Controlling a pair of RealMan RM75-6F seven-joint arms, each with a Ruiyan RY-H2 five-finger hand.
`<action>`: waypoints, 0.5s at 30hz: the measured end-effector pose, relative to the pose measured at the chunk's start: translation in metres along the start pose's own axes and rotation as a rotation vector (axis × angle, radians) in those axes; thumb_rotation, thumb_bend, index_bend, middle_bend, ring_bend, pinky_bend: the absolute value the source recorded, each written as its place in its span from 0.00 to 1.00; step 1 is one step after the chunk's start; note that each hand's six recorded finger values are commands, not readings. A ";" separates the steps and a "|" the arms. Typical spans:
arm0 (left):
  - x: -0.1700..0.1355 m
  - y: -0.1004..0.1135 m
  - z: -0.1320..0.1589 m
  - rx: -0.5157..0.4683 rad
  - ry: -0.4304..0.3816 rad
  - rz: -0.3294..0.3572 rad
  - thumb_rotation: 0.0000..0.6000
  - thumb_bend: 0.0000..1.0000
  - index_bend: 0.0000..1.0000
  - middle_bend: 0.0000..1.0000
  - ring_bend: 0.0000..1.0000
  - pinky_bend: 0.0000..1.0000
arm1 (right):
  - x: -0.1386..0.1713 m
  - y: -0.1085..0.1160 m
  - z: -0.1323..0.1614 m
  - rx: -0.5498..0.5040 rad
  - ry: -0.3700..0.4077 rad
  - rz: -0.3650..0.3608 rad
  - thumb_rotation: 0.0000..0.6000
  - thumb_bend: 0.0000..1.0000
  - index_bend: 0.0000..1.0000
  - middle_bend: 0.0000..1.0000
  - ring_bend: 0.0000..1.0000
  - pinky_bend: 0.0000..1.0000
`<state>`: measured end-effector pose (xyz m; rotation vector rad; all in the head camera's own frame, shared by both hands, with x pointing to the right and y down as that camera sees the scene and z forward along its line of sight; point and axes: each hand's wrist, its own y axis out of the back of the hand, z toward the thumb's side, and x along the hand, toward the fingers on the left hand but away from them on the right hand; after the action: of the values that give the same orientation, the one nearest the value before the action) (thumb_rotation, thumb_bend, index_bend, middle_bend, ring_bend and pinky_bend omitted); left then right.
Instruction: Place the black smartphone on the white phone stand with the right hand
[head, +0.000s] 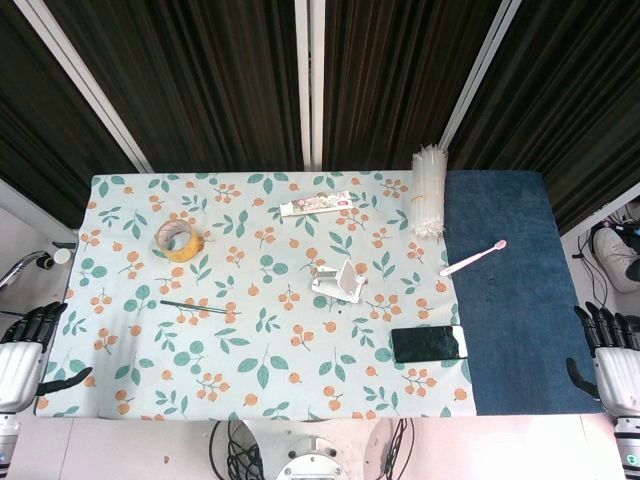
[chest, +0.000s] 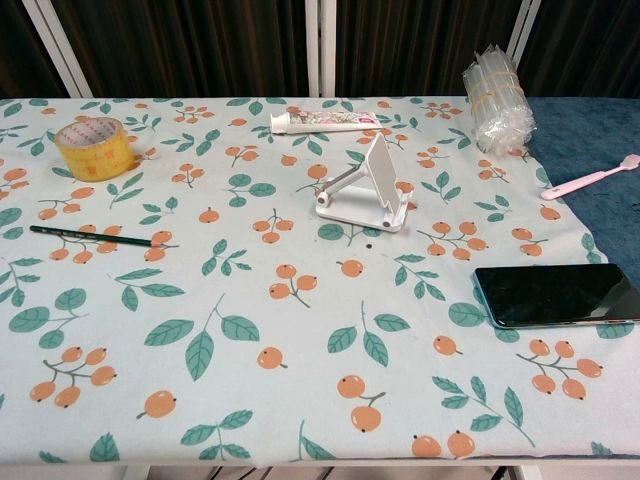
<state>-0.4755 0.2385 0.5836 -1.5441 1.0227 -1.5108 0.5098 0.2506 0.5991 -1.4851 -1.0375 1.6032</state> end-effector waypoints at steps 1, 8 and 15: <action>0.001 0.000 0.000 0.001 -0.004 -0.001 0.72 0.02 0.09 0.10 0.11 0.22 | 0.000 0.000 0.001 0.004 0.001 0.000 1.00 0.31 0.00 0.00 0.00 0.00; 0.003 -0.002 0.006 -0.005 -0.032 -0.007 0.73 0.02 0.09 0.10 0.11 0.22 | -0.001 -0.002 0.013 -0.010 0.026 0.012 1.00 0.31 0.00 0.00 0.00 0.00; 0.006 -0.006 0.005 -0.007 -0.029 -0.023 0.73 0.02 0.10 0.10 0.11 0.22 | -0.006 0.005 0.041 0.045 0.093 0.012 1.00 0.29 0.00 0.00 0.00 0.00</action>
<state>-0.4705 0.2354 0.5908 -1.5838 0.9979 -1.4978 0.4698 0.2391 0.5975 -1.5236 -0.9366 1.5400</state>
